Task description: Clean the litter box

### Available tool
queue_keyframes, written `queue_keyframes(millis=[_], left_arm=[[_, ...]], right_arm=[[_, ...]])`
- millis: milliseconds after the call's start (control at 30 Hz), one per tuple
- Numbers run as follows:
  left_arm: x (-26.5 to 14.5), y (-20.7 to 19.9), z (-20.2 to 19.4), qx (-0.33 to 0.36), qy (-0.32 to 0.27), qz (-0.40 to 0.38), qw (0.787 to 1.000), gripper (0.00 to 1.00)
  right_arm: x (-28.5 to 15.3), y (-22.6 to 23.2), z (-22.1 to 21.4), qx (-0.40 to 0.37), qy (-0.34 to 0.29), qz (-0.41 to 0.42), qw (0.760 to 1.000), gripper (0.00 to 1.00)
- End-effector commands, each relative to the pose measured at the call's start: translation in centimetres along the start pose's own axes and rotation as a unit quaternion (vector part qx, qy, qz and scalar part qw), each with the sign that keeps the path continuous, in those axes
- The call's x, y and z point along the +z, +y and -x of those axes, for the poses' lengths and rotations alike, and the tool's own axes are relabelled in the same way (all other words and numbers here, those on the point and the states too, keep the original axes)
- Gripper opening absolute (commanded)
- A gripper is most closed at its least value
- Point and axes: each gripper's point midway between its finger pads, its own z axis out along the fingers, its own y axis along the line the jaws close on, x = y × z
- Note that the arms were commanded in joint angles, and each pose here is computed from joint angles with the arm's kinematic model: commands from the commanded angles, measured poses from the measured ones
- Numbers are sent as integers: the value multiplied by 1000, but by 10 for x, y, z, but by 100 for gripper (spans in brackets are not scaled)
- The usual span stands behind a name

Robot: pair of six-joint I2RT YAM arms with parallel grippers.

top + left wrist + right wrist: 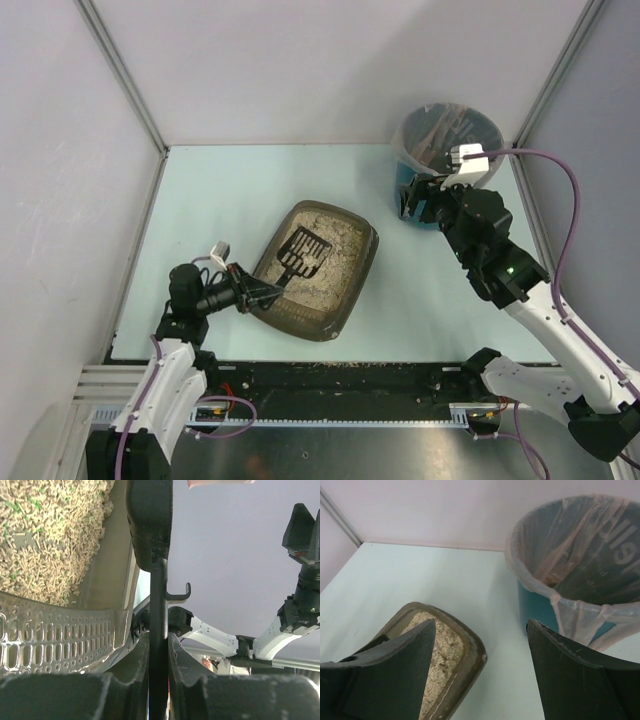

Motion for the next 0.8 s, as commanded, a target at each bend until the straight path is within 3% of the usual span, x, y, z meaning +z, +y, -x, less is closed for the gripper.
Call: queue_keyframes(millis=[0,100,200,267,333,433,533,667,767], left_arm=[[-2,-25,11,37,-21,-32,999,0],[1,-23,-4,65,33,-13,997,0],[0,-29,12,49,-14,-24,998,0],[4,-26,2,55,14,-8,998,0],[3,-25,-5,62,41,-5,997,0],[0,-28,10,59,0,-3,998,0],[1,-30,0,57,33,-9,998,0],[2,-31,10,43,-1,-23,999,0],[3,-28,-2,58,34,-15,998,0]], right_arm=[[-9,-20,44,-14,-50,-33,998,78],[-8,-29,49,-27,-55,-41,997,78],[-5,-32,54,-40,-54,-28,997,78],[-2,-34,59,-46,-51,-6,998,77],[6,-40,52,-53,-27,3,998,77],[16,-33,47,-66,8,47,997,78],[26,-26,37,-75,45,81,993,77],[38,-22,21,-81,90,112,986,75],[50,-23,12,-88,112,122,982,74]])
